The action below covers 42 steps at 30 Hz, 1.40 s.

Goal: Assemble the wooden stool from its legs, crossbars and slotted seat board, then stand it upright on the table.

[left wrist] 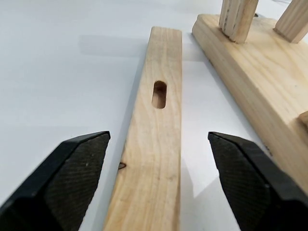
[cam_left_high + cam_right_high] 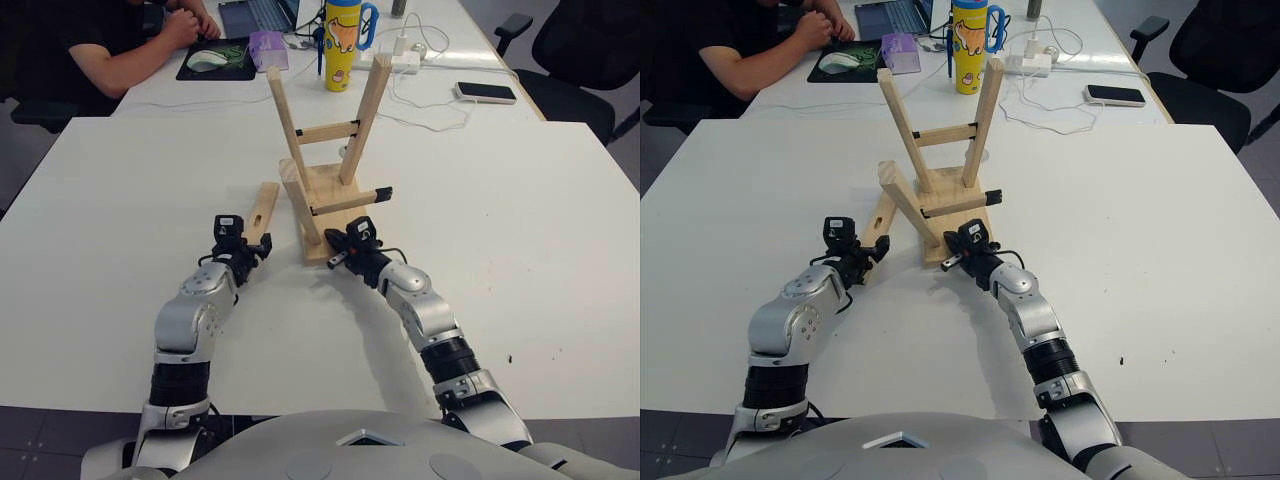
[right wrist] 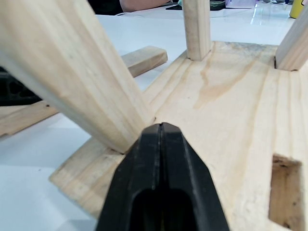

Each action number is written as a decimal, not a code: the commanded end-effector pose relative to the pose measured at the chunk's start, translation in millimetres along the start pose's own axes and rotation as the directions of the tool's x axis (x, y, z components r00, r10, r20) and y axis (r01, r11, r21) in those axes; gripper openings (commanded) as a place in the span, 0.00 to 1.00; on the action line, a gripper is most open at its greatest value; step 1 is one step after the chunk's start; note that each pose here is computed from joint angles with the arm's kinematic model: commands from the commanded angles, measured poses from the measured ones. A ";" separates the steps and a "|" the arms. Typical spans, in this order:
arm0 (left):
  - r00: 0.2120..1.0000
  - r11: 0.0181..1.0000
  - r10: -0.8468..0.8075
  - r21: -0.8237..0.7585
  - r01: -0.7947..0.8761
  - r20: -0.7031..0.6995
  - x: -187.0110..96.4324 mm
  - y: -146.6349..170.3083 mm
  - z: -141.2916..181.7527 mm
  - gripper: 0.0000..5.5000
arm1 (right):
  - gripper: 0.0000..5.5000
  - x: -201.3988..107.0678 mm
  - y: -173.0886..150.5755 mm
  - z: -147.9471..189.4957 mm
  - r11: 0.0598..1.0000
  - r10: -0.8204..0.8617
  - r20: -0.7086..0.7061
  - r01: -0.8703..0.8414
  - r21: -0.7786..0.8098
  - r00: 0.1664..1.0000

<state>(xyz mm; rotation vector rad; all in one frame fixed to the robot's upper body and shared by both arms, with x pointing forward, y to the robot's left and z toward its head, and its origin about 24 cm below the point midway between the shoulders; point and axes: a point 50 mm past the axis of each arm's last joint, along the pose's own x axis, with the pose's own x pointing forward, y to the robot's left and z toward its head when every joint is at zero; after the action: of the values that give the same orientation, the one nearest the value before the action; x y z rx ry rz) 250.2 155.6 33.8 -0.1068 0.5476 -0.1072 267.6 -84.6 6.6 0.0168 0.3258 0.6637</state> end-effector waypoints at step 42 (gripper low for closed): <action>0.886 0.989 0.106 0.048 -0.142 0.452 -0.2 59.1 85.1 0.38 | 0.00 18.4 34.1 -7.5 0.950 0.282 -0.079 -0.290 -0.117 0.956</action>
<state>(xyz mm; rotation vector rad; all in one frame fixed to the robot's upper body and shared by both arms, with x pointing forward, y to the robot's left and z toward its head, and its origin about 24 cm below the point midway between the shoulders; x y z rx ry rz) 293.9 218.9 88.6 -0.0171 0.1303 0.0258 254.5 -61.6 7.1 -0.0545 0.3092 0.9653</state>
